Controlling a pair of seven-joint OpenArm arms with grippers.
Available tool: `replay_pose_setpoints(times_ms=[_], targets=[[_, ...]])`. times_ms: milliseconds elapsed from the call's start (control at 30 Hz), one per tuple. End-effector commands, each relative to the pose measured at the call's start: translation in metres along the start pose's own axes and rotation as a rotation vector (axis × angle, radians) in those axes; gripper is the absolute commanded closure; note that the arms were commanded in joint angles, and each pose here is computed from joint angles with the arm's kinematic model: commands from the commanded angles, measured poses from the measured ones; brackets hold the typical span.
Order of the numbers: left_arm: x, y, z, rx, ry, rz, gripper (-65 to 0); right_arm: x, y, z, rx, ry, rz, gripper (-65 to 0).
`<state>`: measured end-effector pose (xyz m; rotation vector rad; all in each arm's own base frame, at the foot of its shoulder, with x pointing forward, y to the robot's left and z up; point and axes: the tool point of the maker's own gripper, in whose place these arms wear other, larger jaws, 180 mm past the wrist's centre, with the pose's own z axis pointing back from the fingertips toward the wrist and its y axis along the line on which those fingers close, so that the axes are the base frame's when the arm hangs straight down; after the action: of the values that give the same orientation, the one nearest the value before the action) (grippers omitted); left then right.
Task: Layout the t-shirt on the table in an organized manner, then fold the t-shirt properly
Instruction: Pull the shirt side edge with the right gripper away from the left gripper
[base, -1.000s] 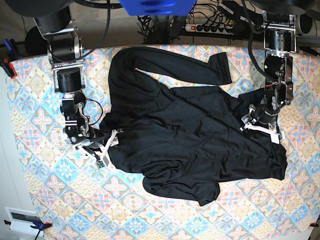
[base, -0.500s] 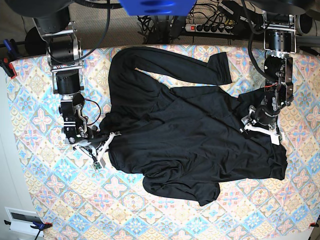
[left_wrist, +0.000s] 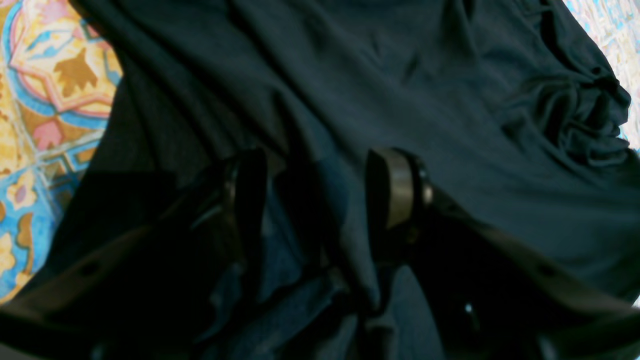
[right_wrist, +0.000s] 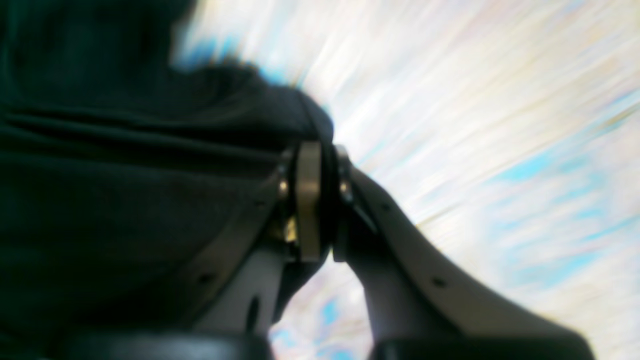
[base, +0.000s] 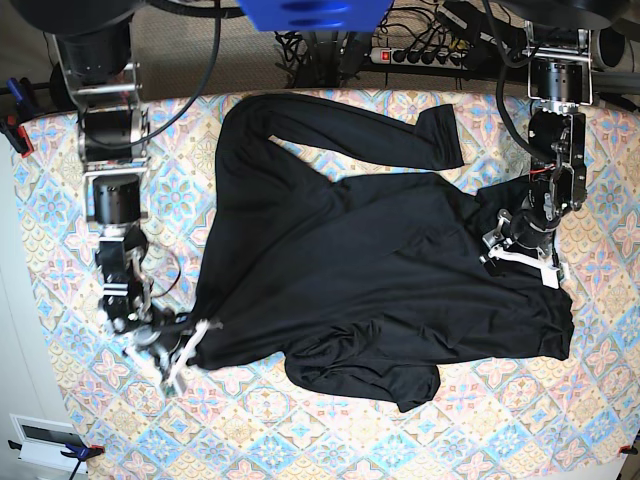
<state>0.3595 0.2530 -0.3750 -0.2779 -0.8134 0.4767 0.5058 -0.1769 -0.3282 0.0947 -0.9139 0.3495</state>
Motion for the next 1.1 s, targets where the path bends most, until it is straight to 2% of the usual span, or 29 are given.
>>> replay_pose_setpoints(times_ms=[0,133,300,433,600,700,767,867,1067], targets=[[0.02,-0.005,0.004,-0.016,-0.051,-0.016,-30.9,0.027,-0.013,0.008,-0.023,-0.058,0.014,0.0],[0.019,-0.005,0.004,-0.015,-0.05,-0.016,-30.9,0.068,-0.029,0.017,-0.063,-0.125,0.052,-0.1],[0.015,-0.002,0.004,-0.01,-0.042,-0.015,-29.6,0.087,-0.05,0.023,-0.197,-0.137,0.26,-0.3],[0.014,-0.002,0.004,-0.01,-0.04,-0.016,-29.2,0.086,-0.062,0.025,-0.272,-0.102,0.382,-6.4],[0.016,-0.007,0.005,-0.022,-0.045,-0.022,-29.2,0.085,-0.063,0.026,-0.283,-0.094,0.4,-15.7],[0.014,-0.012,0.012,-0.036,-0.05,-0.039,-29.2,0.091,-0.06,0.029,-0.285,-0.115,0.41,-16.7],[0.012,-0.019,0.017,-0.055,-0.039,-0.053,-29.2,0.071,-0.051,0.027,-0.272,-0.089,0.417,-16.7],[0.001,-0.023,0.023,-0.068,0.01,-0.064,-29.2,0.063,-0.044,0.033,-0.281,-0.07,0.434,-16.7],[-0.007,-0.002,0.04,-0.032,0.06,-0.028,-29.3,0.007,-0.017,0.041,-0.254,0.013,0.457,-16.9]])
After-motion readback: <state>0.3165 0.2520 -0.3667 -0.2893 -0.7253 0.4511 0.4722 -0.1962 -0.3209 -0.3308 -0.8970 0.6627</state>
